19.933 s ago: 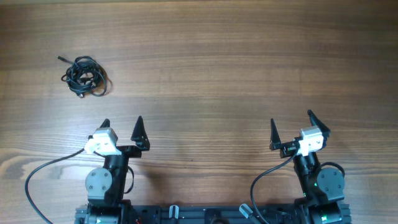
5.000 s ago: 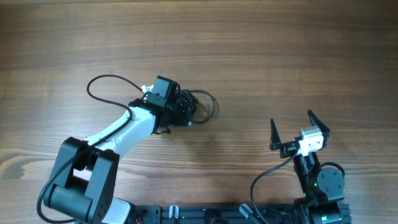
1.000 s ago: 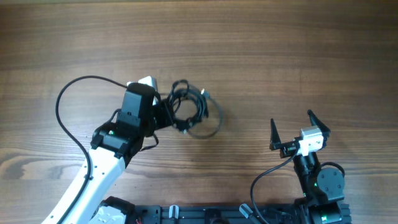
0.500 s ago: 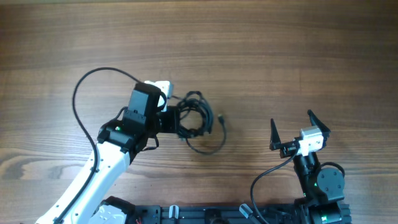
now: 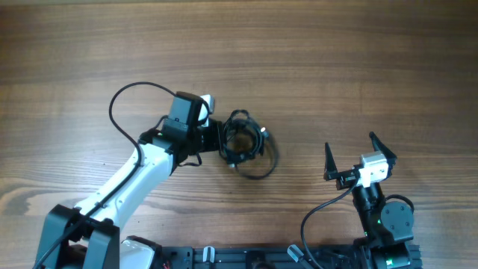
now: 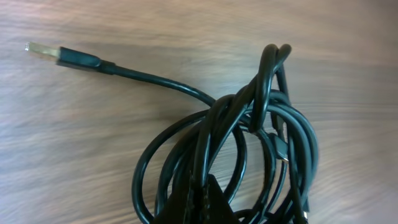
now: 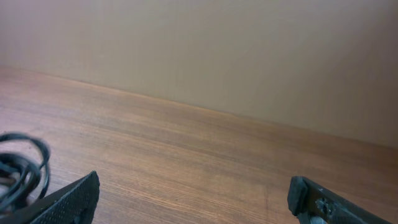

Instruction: Untangle cables

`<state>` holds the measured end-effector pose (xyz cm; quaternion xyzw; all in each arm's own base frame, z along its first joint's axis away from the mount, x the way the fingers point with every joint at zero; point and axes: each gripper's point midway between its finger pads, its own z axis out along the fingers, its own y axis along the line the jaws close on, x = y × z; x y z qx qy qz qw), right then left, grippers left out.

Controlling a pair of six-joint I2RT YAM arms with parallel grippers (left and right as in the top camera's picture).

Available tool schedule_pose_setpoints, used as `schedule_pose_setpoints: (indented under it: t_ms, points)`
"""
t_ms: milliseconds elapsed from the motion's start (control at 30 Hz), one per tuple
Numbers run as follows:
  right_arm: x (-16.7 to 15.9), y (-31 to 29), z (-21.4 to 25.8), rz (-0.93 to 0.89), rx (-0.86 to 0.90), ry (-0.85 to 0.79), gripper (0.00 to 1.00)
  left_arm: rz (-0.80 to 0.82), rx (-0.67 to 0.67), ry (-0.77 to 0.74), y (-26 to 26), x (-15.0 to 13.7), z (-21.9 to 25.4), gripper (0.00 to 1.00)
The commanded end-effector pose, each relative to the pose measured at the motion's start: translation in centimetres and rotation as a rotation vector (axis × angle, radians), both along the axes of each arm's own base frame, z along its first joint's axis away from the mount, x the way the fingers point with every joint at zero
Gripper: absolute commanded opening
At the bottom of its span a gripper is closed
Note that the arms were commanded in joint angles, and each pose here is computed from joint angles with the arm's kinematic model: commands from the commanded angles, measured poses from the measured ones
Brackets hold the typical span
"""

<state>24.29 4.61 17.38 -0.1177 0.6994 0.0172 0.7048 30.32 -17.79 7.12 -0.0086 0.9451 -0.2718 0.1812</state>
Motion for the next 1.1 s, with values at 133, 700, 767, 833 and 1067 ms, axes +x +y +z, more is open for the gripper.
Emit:
schedule_pose_setpoints:
  t_ms: [133, 700, 767, 833, 1067]
  points:
    - [0.0, 0.1, 0.2, 0.008, 0.014, -0.005, 1.00, -0.091, -0.354, 0.005, -0.4, 0.6, 4.3, 0.04]
    - [0.0, 0.1, 0.2, 0.008, 0.014, -0.005, 1.00, 0.033, -0.147, 0.079, 2.8, 0.5, 0.2, 0.04]
    - [0.0, 0.1, 0.2, 0.008, 0.014, -0.005, 1.00, 0.032, -0.141, 0.094, 2.7, 0.4, -0.3, 0.04]
    - [0.0, 0.1, 0.2, 0.008, 0.014, -0.005, 1.00, 0.026, -0.109, 0.111, 2.5, 0.2, -1.3, 0.04]
    - [0.0, 0.1, 0.2, 0.008, 0.014, -0.005, 1.00, -0.323, -0.210, 0.024, -3.1, -2.7, 0.0, 0.04]
